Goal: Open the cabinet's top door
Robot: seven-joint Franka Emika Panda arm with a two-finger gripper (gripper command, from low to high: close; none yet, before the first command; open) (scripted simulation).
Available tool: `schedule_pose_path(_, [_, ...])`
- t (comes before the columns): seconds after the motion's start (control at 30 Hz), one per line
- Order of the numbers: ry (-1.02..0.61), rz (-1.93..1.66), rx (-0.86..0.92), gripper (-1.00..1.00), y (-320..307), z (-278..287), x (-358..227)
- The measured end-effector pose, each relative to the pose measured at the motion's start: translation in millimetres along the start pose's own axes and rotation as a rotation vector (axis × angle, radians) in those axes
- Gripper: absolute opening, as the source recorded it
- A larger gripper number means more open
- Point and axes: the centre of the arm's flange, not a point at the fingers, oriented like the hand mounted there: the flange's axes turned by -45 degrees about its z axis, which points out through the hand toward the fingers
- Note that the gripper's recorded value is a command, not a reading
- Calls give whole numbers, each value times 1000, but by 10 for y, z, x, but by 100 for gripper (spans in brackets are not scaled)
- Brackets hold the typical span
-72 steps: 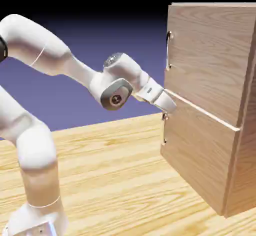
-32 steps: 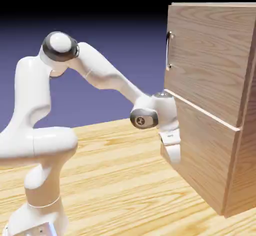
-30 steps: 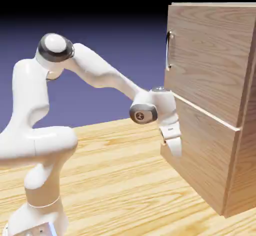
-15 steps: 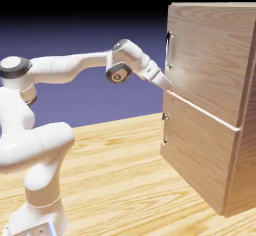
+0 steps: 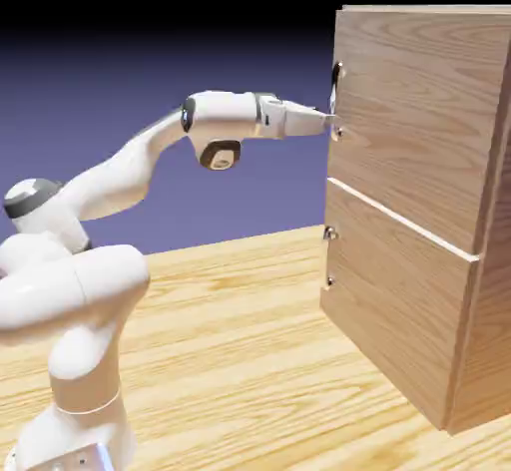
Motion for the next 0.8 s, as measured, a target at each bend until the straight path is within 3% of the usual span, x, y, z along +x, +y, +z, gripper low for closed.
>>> schedule_pose_path(0.1, [0, -1, 0, 0, -8, 371, 2])
schedule_pose_path(0.13, [0, 0, 0, -100, 0, 500, 0])
schedule_pose_path(0.47, [1, 0, 201, -100, 367, -250, 0])
schedule_pose_path(0.8, [0, 0, 481, -100, 1117, -1149, 0])
